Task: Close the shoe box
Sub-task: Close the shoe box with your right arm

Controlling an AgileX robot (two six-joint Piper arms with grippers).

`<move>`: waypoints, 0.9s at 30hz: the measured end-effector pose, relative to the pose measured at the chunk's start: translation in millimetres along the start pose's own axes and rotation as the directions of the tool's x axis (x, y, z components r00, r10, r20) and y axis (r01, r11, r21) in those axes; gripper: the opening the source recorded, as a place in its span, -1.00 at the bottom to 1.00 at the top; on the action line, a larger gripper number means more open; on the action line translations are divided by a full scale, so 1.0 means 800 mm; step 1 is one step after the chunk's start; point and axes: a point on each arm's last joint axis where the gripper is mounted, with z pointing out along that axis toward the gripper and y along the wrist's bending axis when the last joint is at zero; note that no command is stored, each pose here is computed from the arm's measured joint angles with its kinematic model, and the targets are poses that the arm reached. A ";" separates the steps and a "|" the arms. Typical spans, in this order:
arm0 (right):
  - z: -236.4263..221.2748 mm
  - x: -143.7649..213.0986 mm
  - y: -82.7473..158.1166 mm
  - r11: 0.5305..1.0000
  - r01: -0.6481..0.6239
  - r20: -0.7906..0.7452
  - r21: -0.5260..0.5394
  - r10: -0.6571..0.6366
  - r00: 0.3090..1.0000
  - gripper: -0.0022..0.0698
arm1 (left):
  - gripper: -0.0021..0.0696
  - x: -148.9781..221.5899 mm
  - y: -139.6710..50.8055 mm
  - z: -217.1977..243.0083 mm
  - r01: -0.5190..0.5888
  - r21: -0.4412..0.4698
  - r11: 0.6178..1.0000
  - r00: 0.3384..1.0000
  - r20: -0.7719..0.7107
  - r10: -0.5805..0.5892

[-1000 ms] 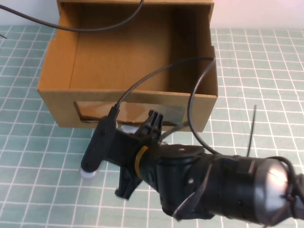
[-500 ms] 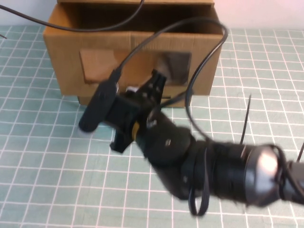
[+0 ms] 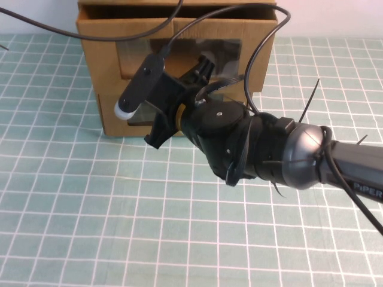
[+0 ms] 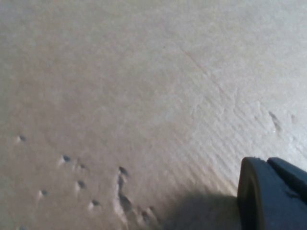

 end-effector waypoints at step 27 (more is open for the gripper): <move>0.047 0.007 -0.037 0.999 -0.024 0.029 0.038 0.023 0.999 -0.98 | -0.96 0.001 0.000 0.000 -0.006 -0.002 1.000 1.000 -0.007 0.006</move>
